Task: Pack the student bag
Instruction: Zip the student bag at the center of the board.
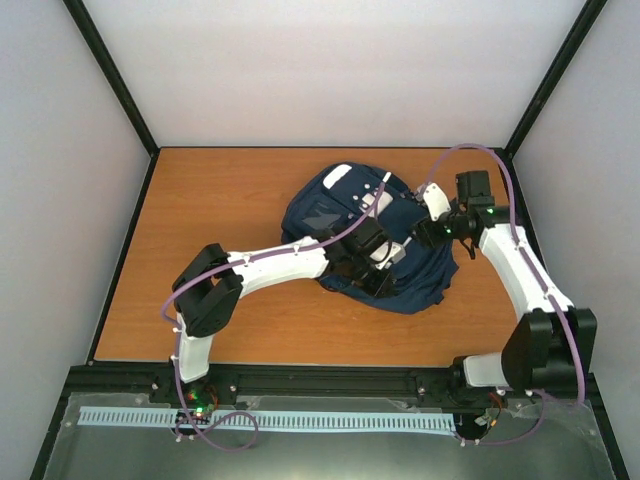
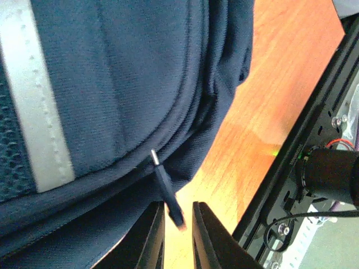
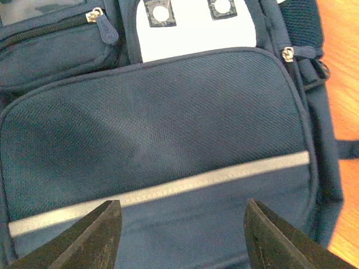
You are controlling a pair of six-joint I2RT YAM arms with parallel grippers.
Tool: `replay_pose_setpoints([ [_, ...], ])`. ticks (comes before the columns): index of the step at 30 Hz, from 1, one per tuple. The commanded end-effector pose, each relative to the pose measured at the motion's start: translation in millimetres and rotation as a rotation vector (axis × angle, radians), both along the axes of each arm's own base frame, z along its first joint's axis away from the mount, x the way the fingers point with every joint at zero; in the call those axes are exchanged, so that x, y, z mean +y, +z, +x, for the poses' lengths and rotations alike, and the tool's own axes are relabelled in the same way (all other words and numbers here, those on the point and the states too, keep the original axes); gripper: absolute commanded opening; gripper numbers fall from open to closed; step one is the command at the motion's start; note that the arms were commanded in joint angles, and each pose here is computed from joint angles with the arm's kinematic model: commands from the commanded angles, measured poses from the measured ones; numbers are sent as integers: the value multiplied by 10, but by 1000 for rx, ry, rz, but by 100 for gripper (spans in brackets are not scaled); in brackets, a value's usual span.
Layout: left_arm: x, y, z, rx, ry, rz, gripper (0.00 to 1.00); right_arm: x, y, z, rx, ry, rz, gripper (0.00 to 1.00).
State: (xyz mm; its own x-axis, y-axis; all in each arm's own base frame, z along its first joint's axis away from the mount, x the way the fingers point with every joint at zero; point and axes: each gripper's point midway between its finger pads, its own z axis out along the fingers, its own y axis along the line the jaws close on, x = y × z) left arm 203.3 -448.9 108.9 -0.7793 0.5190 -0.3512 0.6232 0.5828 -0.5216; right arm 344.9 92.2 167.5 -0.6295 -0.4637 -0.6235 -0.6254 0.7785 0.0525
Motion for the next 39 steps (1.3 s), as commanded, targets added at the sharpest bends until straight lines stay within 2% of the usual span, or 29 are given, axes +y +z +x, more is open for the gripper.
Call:
replay_pose_setpoints([
  [1, -147, 189, -72, -22, -43, -50, 22, -196, -15, -248, 4, -17, -118, 63],
  [4, -41, 313, -107, -36, -37, -44, 34, -330, 83, -331, -51, -50, -184, 72],
  [6, 69, 420, -123, -67, -28, -41, 39, -378, 152, -405, -83, -47, -216, 83],
  [7, 132, 470, -116, -88, -21, -37, 41, -371, 180, -456, -93, -25, -224, 95],
  [8, 203, 499, -103, -109, -10, -26, 43, -361, 166, -526, -89, -5, -234, 99],
  [9, 272, 522, -95, -129, -3, -15, 45, -335, 130, -605, -75, 20, -249, 100],
  [12, 477, 503, -41, -171, 39, 26, 51, -207, -46, -879, -3, 123, -288, 100],
  [17, 729, 360, 26, -180, 118, 48, 57, 90, -256, -1199, 66, 265, -247, 100],
  [21, 882, 260, 114, -155, 211, 47, 58, 346, -315, -1264, 91, 342, -187, 77],
  [27, 1016, 197, 187, -157, 291, 58, 58, 468, -449, -1093, 106, 308, -234, 63],
  [30, 1039, 164, 199, -151, 305, 68, 58, 510, -471, -1055, 114, 305, -246, 63],
  [35, 1036, 127, 201, -135, 319, 75, 58, 601, -415, -993, 104, 289, -221, 71],
  [39, 1032, 147, 211, -136, 327, 71, 58, 563, -445, -869, 81, 249, -275, 71],
])
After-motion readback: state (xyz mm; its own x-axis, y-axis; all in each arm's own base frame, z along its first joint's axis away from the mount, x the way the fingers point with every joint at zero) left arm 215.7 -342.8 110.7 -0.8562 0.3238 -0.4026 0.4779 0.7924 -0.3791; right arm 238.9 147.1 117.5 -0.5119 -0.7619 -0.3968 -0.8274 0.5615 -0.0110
